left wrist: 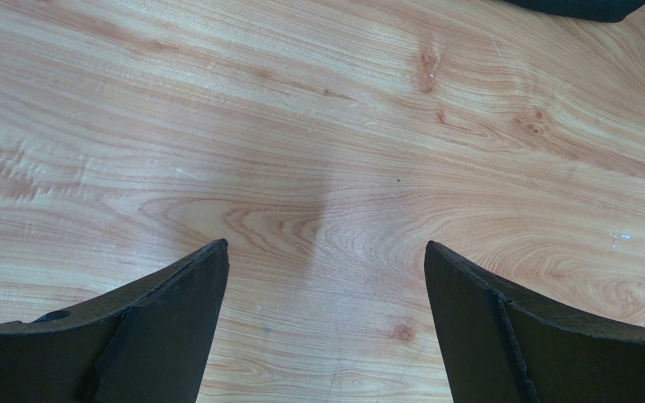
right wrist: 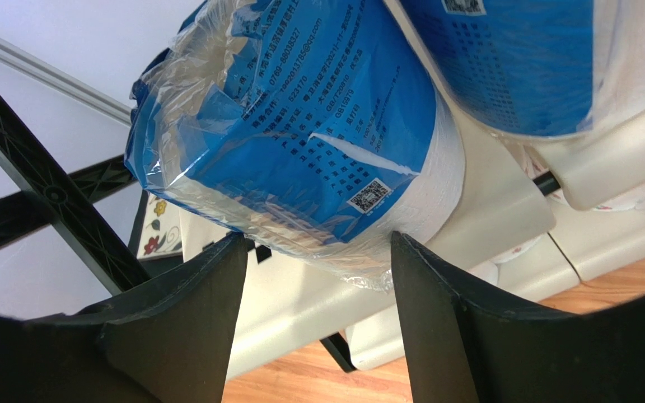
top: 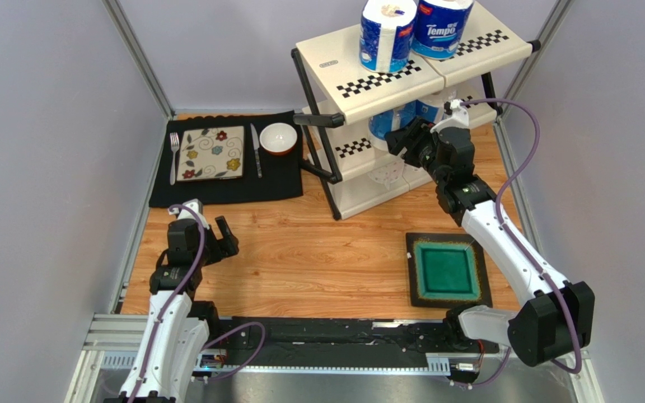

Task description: Place and organize the paper towels onto the shelf

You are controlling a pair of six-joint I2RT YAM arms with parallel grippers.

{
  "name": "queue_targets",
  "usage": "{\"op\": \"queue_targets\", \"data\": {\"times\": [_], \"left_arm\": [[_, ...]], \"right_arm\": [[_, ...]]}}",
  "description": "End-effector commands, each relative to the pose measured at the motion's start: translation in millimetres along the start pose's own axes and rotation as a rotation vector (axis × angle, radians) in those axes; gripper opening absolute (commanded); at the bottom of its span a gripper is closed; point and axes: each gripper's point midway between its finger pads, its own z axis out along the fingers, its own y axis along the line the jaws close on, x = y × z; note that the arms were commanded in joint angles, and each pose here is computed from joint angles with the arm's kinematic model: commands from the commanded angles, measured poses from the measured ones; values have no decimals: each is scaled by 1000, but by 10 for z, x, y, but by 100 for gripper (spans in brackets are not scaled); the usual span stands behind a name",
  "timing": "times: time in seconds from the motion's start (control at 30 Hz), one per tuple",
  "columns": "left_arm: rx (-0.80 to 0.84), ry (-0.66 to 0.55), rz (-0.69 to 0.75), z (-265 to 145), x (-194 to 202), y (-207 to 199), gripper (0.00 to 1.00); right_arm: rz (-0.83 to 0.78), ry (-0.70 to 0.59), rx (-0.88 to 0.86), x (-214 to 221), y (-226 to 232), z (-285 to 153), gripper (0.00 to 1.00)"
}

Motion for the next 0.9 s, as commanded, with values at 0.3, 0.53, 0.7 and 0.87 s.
{"op": "queue_targets", "data": {"times": [0.3,0.53,0.7,0.87], "left_arm": [[21,-21,16,12,-48,-35,95],[19,-19,15,16,-44,-31,95],[22,-15,16,16,-35,-37,95],[22,-18,15,15,-46,-37,95]], "right_arm": [[19,-121,-34,-375,176,159,66],[23,-116,-52,-351,197,138,65],[-4,-116,-65,-383,230,-47,65],[-59,-118,-28,-402,152,-307,66]]}}
